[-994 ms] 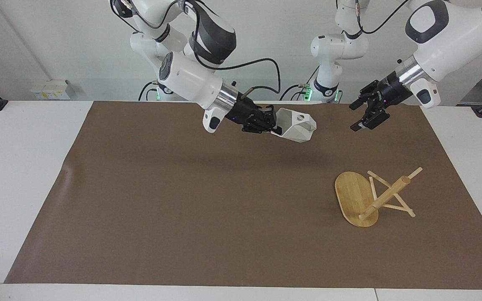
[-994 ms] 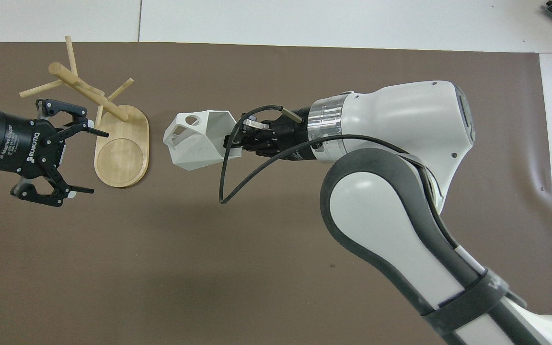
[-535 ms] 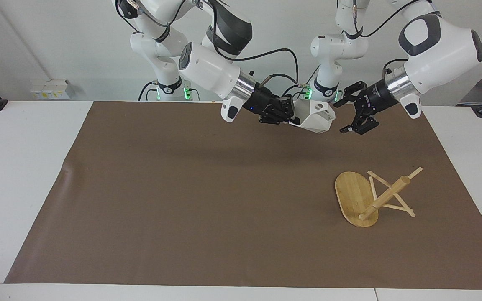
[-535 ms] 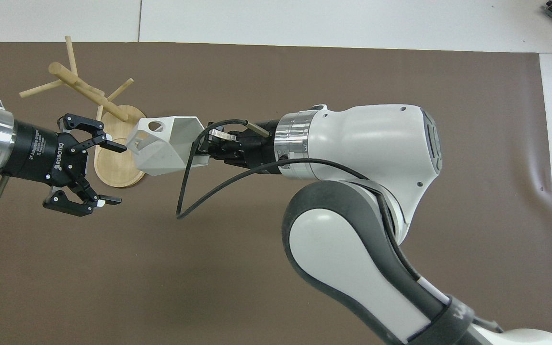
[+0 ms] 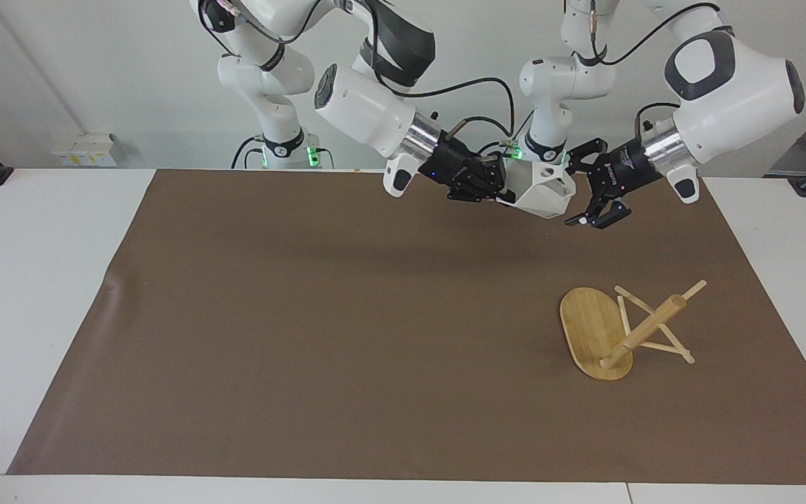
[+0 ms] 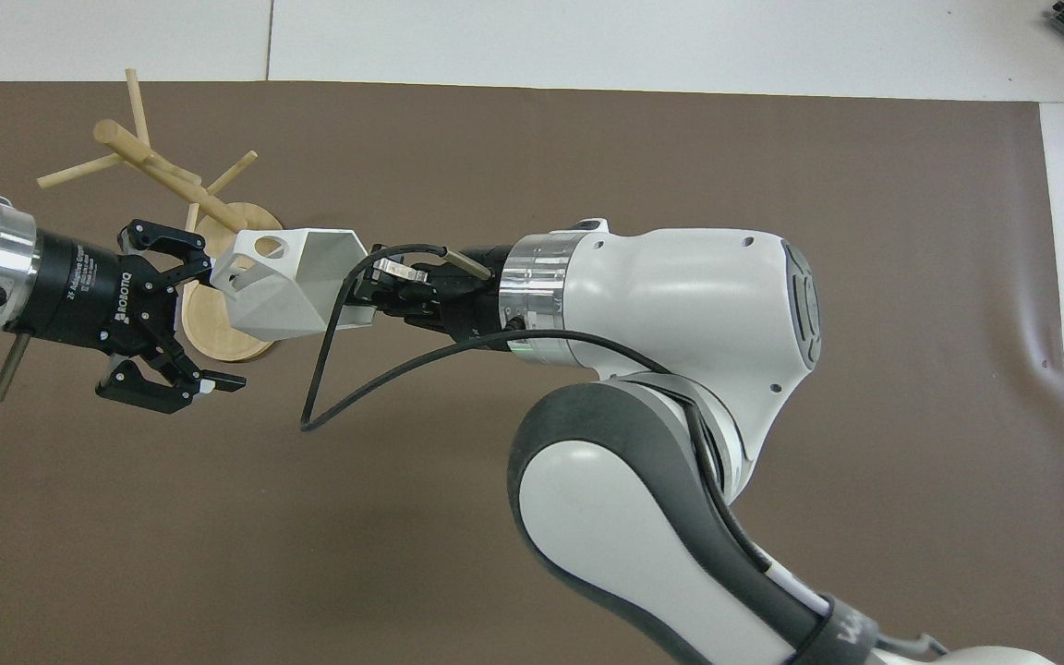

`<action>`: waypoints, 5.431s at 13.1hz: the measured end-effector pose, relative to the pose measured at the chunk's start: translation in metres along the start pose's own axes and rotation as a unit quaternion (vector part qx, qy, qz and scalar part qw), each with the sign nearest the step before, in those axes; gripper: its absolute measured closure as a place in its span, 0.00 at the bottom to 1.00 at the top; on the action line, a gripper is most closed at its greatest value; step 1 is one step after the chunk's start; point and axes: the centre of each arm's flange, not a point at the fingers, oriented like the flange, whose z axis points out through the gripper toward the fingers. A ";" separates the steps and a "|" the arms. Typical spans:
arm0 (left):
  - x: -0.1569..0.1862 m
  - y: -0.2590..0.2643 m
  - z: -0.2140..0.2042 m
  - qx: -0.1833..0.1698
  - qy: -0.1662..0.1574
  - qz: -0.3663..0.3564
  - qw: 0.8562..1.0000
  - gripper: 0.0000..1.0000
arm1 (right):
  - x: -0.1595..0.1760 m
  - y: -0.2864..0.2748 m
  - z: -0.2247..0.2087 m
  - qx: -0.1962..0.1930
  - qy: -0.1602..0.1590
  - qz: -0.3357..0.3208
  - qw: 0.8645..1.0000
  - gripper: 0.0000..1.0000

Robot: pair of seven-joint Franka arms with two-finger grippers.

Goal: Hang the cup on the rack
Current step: 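Carry the cup toward the rack while the left gripper reaches it, then grasp the cup with the left gripper and open the right gripper, then lift the cup with the left gripper while the right gripper withdraws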

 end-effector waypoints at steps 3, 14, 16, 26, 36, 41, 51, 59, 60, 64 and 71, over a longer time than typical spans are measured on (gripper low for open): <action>-0.007 -0.002 0.004 0.004 -0.003 0.004 1.000 0.00 | -0.005 0.001 0.005 0.004 0.007 0.005 1.000 0.95; -0.012 0.001 -0.002 -0.018 -0.008 0.006 1.000 0.00 | -0.005 0.007 0.015 0.006 0.011 0.010 1.000 0.95; -0.014 0.004 -0.003 -0.029 -0.012 0.007 0.999 0.00 | -0.010 0.006 0.018 0.006 0.006 0.009 1.000 0.95; -0.017 0.003 0.001 -0.029 -0.012 0.009 0.999 0.00 | -0.015 0.003 0.022 0.011 0.008 0.008 1.000 0.95; -0.015 -0.001 -0.005 -0.023 -0.013 0.007 1.000 0.29 | -0.015 0.004 0.023 0.011 0.008 0.009 1.000 0.95; -0.008 0.002 -0.016 -0.035 -0.016 0.000 0.999 0.29 | -0.015 0.004 0.023 0.011 0.008 0.009 1.000 0.73; 0.002 0.015 -0.030 -0.102 -0.019 -0.068 0.992 0.29 | -0.010 0.005 0.021 0.014 0.016 0.012 1.000 0.00; 0.029 0.035 -0.011 -0.170 -0.017 -0.151 0.974 0.29 | 0.027 0.030 0.004 -0.016 0.053 -0.032 0.998 0.00; 0.032 0.037 -0.007 -0.175 -0.018 -0.161 0.971 0.29 | 0.041 0.042 -0.002 -0.039 0.067 -0.055 0.996 0.00; 0.045 0.050 0.007 -0.189 -0.022 -0.201 0.961 0.29 | 0.089 0.094 -0.031 -0.120 0.108 -0.115 0.980 0.00; 0.058 0.066 0.044 -0.217 -0.032 -0.277 0.935 0.29 | 0.142 0.162 -0.123 -0.288 0.034 -0.239 0.927 0.00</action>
